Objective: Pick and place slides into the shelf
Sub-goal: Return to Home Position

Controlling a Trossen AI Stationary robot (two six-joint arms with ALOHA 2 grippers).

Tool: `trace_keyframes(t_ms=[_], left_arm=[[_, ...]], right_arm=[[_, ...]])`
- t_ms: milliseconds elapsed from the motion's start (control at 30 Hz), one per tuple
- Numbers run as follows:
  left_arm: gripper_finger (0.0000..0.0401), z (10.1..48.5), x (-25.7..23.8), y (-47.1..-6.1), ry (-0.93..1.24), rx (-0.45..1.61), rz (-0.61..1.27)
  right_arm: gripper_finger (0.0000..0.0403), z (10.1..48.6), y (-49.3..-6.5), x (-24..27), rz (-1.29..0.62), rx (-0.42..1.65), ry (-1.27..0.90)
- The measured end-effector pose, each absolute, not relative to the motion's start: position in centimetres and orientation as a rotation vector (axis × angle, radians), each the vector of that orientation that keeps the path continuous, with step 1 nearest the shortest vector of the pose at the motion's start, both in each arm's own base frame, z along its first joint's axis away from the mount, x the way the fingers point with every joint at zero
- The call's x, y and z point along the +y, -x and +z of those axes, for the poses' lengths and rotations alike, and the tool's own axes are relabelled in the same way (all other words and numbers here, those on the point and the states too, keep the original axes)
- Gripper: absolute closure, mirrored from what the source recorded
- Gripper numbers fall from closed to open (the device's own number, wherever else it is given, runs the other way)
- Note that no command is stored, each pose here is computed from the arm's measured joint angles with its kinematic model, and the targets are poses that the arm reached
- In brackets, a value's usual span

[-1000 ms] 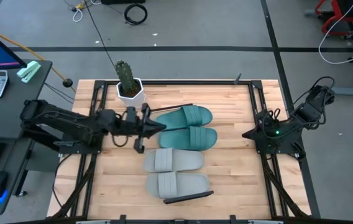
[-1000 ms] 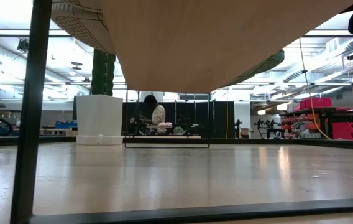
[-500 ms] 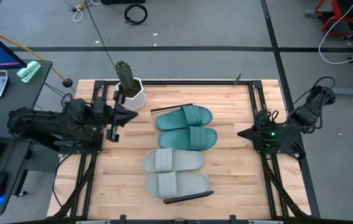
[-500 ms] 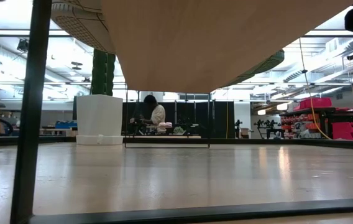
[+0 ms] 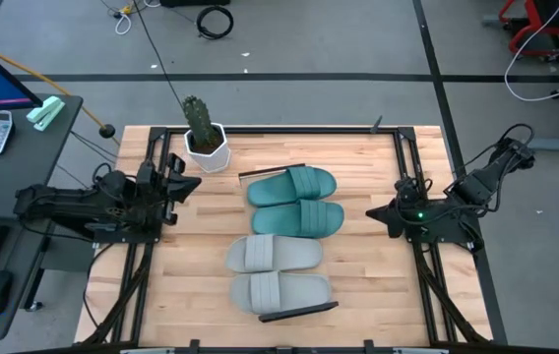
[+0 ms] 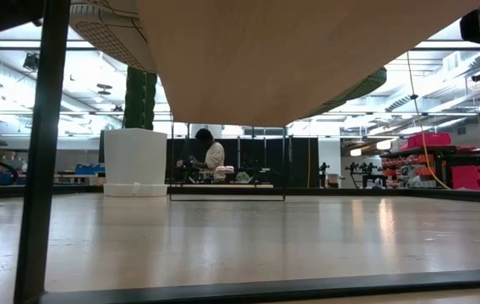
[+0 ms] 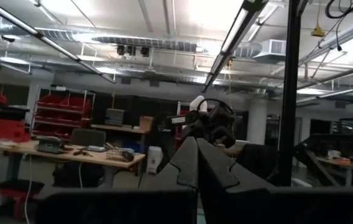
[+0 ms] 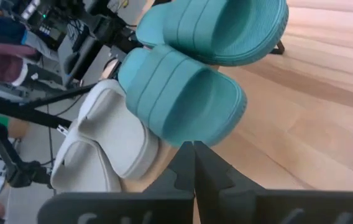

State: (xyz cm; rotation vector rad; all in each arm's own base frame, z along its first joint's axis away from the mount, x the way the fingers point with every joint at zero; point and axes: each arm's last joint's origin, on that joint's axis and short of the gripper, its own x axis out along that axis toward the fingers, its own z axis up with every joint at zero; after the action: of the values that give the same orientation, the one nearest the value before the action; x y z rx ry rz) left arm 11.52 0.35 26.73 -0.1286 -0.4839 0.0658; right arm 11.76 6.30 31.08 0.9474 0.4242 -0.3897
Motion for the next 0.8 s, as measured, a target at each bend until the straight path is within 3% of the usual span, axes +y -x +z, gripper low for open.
trace_keyframes(t_ms=[800], left_arm=[[0.0398, 20.6, -0.2, -10.5, 0.159, -0.404, 0.035]], right_arm=[[0.0403, 31.1, -11.8, 5.7, -0.435, 0.408, -0.976]])
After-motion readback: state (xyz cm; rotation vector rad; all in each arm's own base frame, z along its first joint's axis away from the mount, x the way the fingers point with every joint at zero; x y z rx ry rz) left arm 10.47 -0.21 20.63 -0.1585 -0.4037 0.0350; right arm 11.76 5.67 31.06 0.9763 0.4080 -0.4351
